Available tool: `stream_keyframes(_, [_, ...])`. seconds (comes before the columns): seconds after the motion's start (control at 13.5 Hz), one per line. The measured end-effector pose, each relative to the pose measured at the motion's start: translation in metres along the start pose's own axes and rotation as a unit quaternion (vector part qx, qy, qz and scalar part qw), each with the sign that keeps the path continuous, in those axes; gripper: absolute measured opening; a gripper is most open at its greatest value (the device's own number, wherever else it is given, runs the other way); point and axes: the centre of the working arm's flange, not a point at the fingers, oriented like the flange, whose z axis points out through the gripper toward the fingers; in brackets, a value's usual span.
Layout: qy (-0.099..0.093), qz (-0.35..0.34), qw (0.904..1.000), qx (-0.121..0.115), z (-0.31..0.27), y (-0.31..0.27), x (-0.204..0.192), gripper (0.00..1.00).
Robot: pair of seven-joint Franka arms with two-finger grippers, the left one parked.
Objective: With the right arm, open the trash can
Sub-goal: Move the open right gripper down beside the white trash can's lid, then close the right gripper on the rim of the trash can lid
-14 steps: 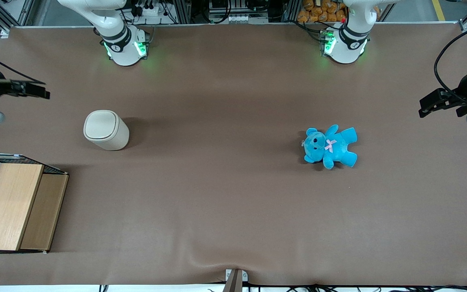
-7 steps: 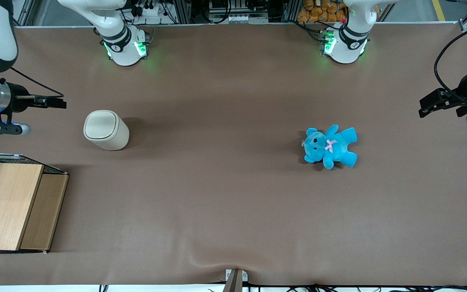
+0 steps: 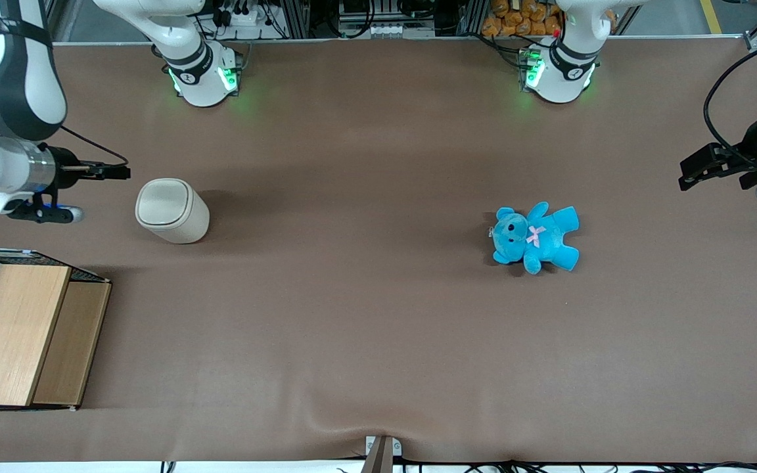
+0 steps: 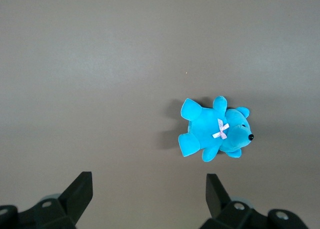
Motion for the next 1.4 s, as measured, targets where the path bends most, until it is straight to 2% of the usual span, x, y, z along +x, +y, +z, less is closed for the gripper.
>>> stream_keyframes(0.59, [-0.015,-0.005,0.9999,-0.004,0.033,-0.006,0.019,1.00])
stream_keyframes(1.4, [-0.018,-0.009,0.9998,-0.007,0.051,-0.010,0.035,1.00])
